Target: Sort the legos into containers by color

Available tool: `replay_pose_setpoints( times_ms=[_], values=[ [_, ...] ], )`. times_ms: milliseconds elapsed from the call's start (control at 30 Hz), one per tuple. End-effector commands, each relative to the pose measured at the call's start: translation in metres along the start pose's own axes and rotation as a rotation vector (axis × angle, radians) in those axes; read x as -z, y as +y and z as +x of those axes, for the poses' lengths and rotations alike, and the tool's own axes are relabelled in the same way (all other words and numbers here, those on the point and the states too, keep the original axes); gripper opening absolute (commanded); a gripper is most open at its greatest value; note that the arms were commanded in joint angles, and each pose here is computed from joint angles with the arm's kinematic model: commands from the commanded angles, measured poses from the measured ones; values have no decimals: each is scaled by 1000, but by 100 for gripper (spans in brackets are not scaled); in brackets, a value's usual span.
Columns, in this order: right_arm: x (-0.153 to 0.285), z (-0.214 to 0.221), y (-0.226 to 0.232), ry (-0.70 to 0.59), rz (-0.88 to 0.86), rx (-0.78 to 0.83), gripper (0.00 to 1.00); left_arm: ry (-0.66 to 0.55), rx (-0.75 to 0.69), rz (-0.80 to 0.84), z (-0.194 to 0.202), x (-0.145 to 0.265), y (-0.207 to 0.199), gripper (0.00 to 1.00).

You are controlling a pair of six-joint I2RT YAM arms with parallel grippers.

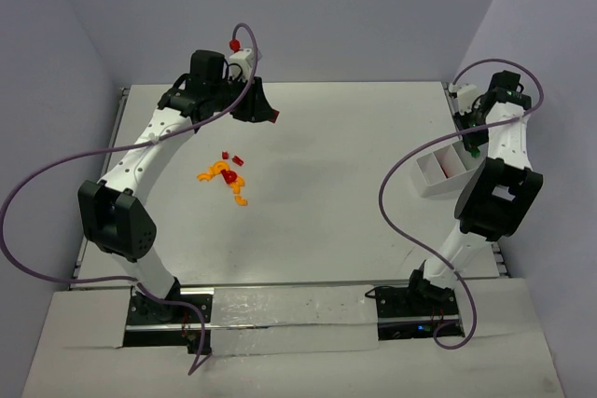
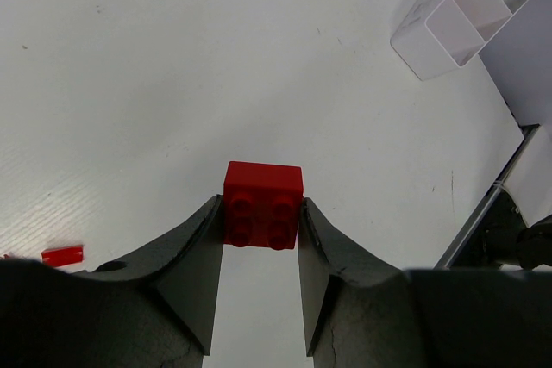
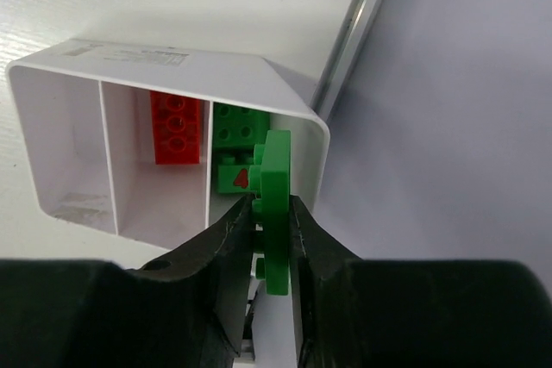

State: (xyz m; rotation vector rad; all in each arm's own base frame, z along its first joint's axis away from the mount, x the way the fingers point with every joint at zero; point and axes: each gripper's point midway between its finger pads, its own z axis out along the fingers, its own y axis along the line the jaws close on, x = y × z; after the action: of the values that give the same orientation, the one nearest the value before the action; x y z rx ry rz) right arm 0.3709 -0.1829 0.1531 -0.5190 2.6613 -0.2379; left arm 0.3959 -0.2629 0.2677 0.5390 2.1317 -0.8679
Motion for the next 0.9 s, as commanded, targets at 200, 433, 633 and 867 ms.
replay_pose_setpoints(
  times_ms=[200, 433, 633, 867],
  values=[
    [10, -11, -8, -49, 42, 7, 68, -54, -28, 13, -21, 9, -9, 0],
    [91, -66, 17, -312, -17, -9, 81, -91, 74, 178, -22, 22, -35, 0],
    [158, -132, 123, -597, -206, 7, 99, -118, 250, 512, -16, 43, -78, 0],
    [210, -193, 277, -817, -520, 169, 100, -71, 403, 809, 4, 80, -117, 0]
  ],
)
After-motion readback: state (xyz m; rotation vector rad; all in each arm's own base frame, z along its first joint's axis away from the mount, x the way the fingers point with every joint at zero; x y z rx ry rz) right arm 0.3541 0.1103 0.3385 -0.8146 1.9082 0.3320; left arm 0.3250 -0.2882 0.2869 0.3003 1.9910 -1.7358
